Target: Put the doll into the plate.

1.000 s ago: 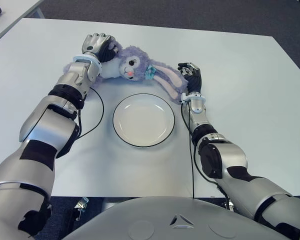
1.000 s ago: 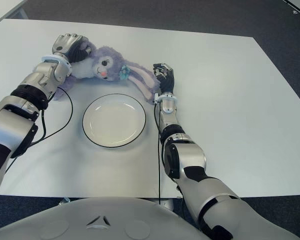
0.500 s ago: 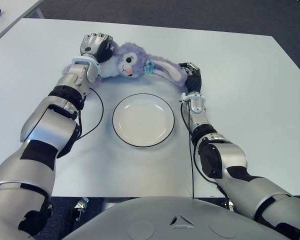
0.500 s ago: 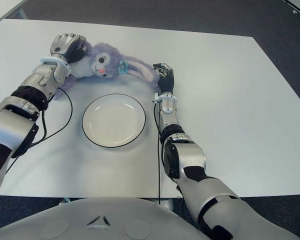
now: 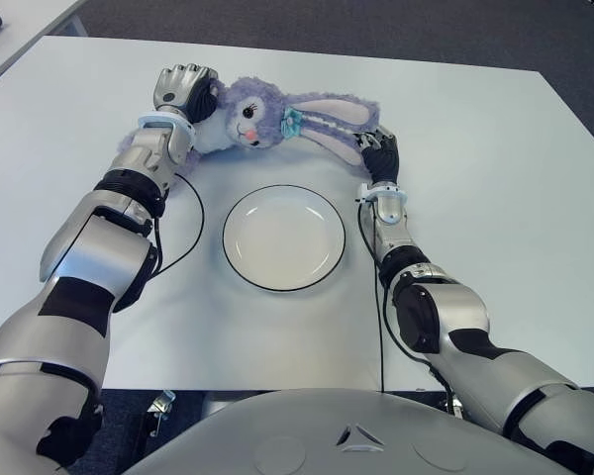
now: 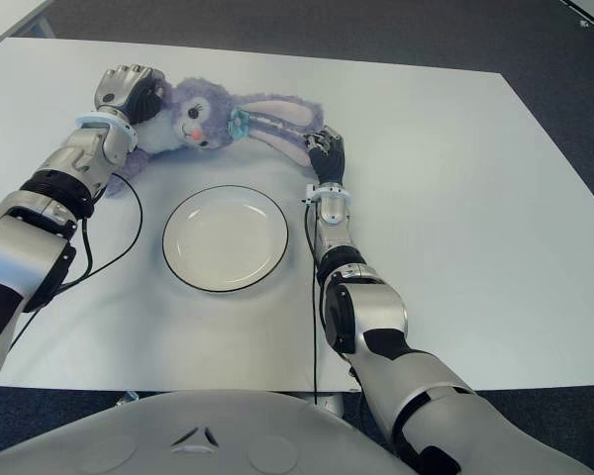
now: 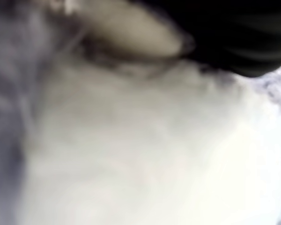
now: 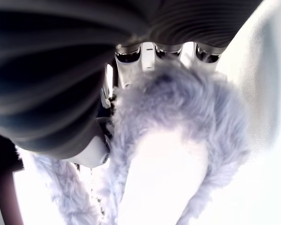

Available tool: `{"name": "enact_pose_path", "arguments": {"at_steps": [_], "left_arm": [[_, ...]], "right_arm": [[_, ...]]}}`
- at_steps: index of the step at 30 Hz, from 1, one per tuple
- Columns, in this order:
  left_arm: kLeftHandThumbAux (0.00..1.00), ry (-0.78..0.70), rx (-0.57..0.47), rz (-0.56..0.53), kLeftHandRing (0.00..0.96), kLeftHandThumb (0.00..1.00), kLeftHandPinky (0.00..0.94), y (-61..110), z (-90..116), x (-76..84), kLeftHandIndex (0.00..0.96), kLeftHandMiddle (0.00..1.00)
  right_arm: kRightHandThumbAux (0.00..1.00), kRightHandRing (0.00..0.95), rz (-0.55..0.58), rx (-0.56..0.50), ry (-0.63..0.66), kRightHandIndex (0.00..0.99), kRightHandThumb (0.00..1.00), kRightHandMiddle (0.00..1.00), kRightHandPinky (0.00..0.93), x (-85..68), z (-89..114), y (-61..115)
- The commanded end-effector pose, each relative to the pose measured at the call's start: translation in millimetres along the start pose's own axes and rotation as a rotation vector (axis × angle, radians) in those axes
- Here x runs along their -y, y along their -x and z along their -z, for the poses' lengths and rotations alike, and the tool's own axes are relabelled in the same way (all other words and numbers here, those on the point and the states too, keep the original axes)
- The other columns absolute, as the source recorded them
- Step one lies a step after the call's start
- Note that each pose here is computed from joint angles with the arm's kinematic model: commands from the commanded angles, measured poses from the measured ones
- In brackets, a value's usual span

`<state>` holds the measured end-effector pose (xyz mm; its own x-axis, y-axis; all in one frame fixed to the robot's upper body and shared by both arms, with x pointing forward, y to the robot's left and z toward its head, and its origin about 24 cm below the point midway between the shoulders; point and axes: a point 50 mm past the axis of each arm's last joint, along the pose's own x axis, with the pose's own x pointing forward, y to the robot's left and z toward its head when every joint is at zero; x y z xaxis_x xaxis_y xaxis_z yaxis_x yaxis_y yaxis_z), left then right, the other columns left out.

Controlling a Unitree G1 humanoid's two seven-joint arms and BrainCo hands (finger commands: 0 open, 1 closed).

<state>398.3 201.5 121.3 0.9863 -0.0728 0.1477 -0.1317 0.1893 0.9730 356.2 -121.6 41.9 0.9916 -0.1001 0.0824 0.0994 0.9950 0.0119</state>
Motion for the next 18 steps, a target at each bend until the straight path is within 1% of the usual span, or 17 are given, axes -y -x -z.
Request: {"name": "enact_pose_path", "arguments": {"at_steps": [1, 2, 3, 5, 6, 7, 9, 11, 12, 15, 17, 18], "left_arm": [[0.644, 0.025, -0.038, 0.054, 0.475, 0.956, 0.526, 7.4, 0.7, 18.0, 0.458, 0.478], [0.644, 0.026, -0.037, 0.050, 0.475, 0.956, 0.524, 7.1, 0.4, 17.1, 0.457, 0.478], [0.645, 0.026, -0.036, 0.047, 0.477, 0.955, 0.498, 6.9, 0.3, 16.6, 0.449, 0.480], [0.645, 0.025, -0.031, 0.038, 0.478, 0.955, 0.490, 6.3, -0.2, 14.7, 0.446, 0.481], [0.648, 0.024, -0.027, 0.033, 0.485, 0.952, 0.526, 6.0, -0.6, 13.7, 0.430, 0.474], [0.648, 0.020, -0.020, 0.026, 0.487, 0.951, 0.535, 5.4, -1.2, 11.9, 0.426, 0.473], [0.649, 0.016, -0.011, 0.017, 0.488, 0.951, 0.447, 4.7, -2.1, 9.6, 0.420, 0.474], [0.649, 0.015, 0.006, 0.007, 0.489, 0.950, 0.425, 3.6, -4.3, 5.3, 0.417, 0.475], [0.650, 0.015, 0.016, 0.001, 0.489, 0.950, 0.388, 2.9, -5.9, 2.7, 0.414, 0.478], [0.649, 0.016, 0.046, -0.014, 0.489, 0.950, 0.362, 2.4, -11.4, -4.2, 0.413, 0.481], [0.649, 0.016, 0.058, -0.017, 0.488, 0.951, 0.360, 3.0, -13.7, -6.1, 0.413, 0.484], [0.649, 0.015, 0.061, -0.018, 0.487, 0.951, 0.343, 3.4, -14.3, -6.5, 0.413, 0.487]], "right_arm": [[0.731, 0.325, 0.040, -0.411, 0.024, 0.413, 0.713, 0.342, 0.271, 11.6, 93.7, 77.1], [0.731, 0.325, 0.040, -0.412, 0.024, 0.413, 0.713, 0.343, 0.271, 11.6, 93.7, 77.1], [0.731, 0.326, 0.040, -0.412, 0.023, 0.413, 0.714, 0.343, 0.276, 11.6, 93.7, 77.1], [0.731, 0.327, 0.040, -0.414, 0.022, 0.413, 0.714, 0.343, 0.278, 11.5, 93.8, 77.1], [0.731, 0.330, 0.040, -0.415, 0.021, 0.413, 0.714, 0.343, 0.282, 11.4, 93.9, 77.1], [0.731, 0.331, 0.040, -0.416, 0.021, 0.413, 0.715, 0.344, 0.283, 11.4, 93.9, 77.0], [0.731, 0.336, 0.040, -0.415, 0.021, 0.414, 0.716, 0.345, 0.275, 11.3, 93.9, 77.0], [0.731, 0.336, 0.041, -0.415, 0.022, 0.414, 0.716, 0.345, 0.266, 11.1, 93.8, 77.1], [0.731, 0.332, 0.041, -0.414, 0.022, 0.414, 0.715, 0.346, 0.263, 11.0, 93.8, 77.1], [0.731, 0.323, 0.041, -0.414, 0.022, 0.414, 0.714, 0.345, 0.250, 10.8, 93.7, 77.1], [0.731, 0.317, 0.041, -0.416, 0.022, 0.413, 0.713, 0.344, 0.251, 10.8, 93.8, 77.0], [0.731, 0.317, 0.040, -0.416, 0.022, 0.413, 0.713, 0.344, 0.255, 10.8, 93.9, 77.0]]}}
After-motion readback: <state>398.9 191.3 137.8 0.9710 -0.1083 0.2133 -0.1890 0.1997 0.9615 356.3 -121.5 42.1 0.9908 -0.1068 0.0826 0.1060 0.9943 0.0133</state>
